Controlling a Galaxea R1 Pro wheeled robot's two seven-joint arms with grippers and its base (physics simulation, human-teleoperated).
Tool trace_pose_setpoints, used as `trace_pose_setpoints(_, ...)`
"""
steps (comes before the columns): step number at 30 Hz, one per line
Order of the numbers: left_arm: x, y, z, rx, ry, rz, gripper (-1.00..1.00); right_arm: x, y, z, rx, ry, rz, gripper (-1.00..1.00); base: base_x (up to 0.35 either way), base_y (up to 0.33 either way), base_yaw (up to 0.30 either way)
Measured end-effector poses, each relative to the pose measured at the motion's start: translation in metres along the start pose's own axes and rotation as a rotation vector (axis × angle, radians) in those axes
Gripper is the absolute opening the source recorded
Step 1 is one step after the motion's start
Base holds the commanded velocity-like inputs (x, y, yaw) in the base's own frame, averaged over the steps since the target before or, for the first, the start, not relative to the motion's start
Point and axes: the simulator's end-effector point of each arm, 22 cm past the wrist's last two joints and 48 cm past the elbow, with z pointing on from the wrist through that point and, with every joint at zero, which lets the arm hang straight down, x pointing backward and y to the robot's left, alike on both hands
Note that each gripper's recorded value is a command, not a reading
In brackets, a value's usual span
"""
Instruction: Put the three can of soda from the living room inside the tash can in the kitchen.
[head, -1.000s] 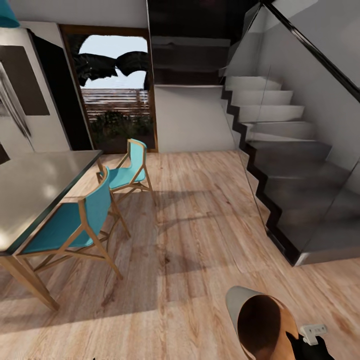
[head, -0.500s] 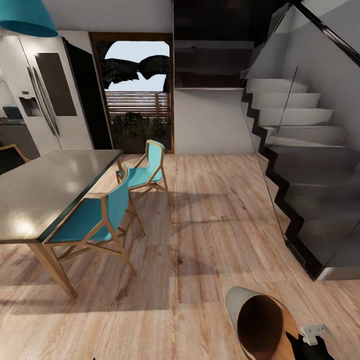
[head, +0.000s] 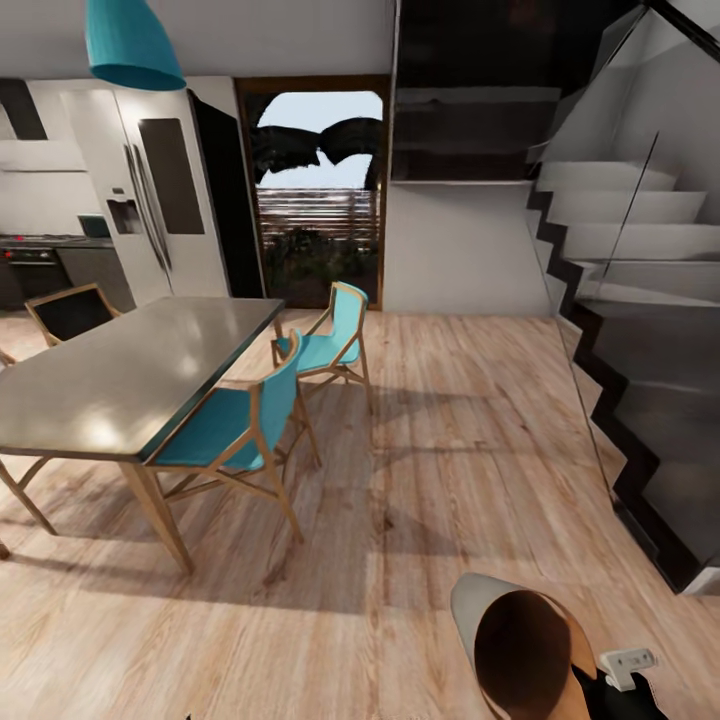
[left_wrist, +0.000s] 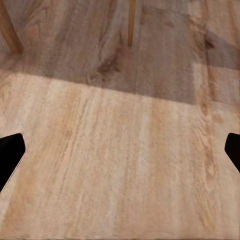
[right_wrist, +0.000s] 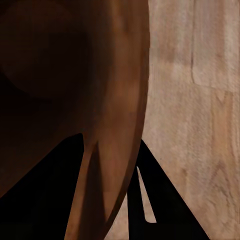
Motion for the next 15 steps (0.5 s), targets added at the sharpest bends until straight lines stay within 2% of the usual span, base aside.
trace_pose_setpoints(15, -0.0051, -0.0008, -0.0002, 0.002, -0.013, 0.000, 1.00, -0.0053, -0.0005, -0.0011, 0.001, -0.012, -0.001, -1.00, -0.258, 0.183, 0.228)
